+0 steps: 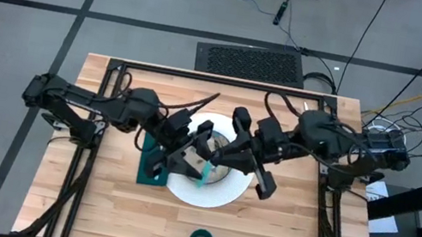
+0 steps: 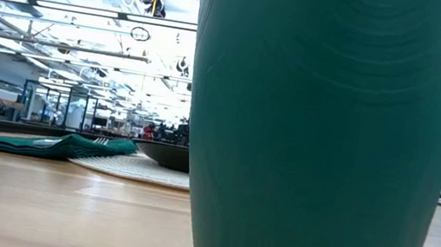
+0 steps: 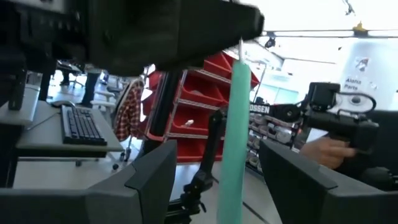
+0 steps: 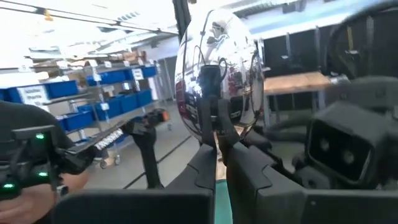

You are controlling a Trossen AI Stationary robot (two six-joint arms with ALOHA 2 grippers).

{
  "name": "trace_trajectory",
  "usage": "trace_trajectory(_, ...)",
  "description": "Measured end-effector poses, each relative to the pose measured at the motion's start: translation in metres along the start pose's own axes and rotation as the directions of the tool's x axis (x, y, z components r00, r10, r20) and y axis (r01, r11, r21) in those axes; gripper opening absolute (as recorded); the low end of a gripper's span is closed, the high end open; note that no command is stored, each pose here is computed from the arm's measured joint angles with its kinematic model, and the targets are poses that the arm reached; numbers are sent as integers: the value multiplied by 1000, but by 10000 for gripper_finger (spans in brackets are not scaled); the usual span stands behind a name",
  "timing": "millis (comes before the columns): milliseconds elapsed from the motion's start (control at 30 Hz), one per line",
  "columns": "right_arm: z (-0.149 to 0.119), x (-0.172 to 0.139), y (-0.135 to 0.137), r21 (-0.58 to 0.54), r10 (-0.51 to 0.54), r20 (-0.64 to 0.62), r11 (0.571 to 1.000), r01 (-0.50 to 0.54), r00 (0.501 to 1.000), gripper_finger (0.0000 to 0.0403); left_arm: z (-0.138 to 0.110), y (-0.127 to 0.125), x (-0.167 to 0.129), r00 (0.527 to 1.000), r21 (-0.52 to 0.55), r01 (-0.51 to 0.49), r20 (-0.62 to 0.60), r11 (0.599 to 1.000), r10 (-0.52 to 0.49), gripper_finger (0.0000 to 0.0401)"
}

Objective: Set table place
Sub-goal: Put the green spoon on the right side of the plate

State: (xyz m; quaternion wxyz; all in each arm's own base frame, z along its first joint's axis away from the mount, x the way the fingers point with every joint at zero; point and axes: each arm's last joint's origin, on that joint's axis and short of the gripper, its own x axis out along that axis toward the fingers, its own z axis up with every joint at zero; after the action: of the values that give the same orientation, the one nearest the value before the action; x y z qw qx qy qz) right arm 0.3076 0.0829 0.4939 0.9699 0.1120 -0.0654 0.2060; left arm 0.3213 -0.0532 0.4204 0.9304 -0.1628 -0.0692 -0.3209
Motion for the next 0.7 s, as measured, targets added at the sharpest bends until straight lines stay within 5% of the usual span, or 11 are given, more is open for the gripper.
trace_trajectory(267, 2, -1, -3, -5, 29, 9, 1000, -29, 1000, 2, -2, 0, 0, 1000, 36, 9, -23, 999, -8, 204)
trace_trajectory(567, 4, -2, -8, 1, -41, 31, 999, 41, 999, 7, -6, 2, 3, 998, 27, 43, -41, 999, -42, 29)
trace_trajectory(700, 5, -2, -8, 28, -65, 33, 998, 64, 997, 32, -6, 2, 2, 998, 28, 41, -40, 999, -40, 29)
